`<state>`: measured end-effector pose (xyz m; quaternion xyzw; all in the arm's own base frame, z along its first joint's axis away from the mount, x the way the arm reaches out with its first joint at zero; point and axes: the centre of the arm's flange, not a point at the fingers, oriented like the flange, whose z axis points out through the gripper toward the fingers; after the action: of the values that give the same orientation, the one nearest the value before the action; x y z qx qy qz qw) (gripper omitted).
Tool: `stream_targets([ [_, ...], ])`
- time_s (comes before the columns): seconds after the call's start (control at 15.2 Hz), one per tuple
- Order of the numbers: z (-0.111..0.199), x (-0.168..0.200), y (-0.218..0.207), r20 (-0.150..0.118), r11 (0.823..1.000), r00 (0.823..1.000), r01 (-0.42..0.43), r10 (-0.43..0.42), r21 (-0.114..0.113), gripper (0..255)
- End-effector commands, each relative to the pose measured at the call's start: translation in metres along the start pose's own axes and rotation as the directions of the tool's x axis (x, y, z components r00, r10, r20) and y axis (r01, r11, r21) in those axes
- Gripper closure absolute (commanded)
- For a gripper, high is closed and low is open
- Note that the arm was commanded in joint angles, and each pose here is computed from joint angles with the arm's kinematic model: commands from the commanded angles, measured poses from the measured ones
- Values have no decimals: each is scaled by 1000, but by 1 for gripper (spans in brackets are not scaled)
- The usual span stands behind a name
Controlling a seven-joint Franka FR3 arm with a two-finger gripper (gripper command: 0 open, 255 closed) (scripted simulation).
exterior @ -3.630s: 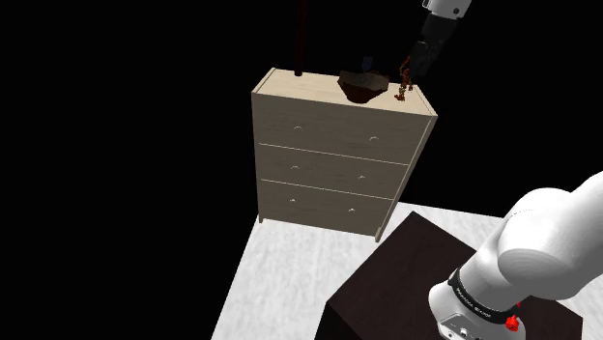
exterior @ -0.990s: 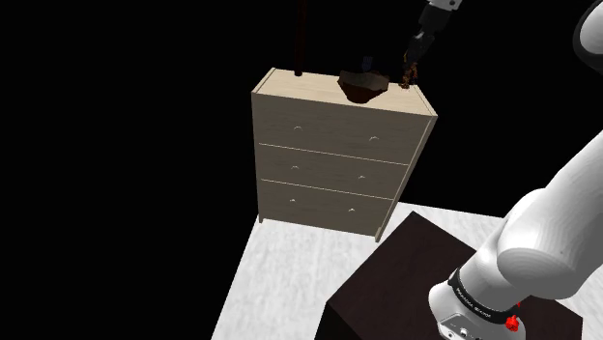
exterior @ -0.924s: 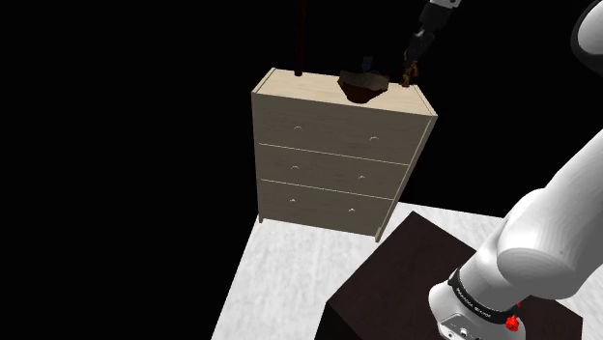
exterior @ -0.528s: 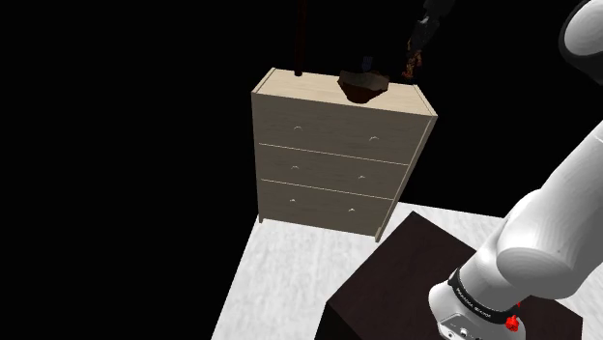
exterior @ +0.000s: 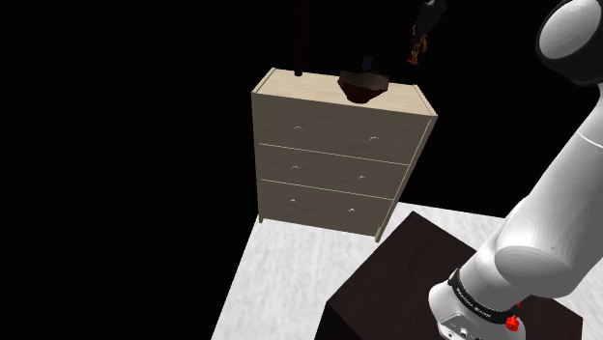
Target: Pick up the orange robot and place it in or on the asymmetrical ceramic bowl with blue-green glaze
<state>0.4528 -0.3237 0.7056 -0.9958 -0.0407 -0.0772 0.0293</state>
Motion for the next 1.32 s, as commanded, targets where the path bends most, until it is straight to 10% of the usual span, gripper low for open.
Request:
stream_targets([
  [0.0,-10,2,-2,0,1000,1000,0,0,0,255],
  [1.25,8,84,-134,0,1000,1000,0,0,0,255],
])
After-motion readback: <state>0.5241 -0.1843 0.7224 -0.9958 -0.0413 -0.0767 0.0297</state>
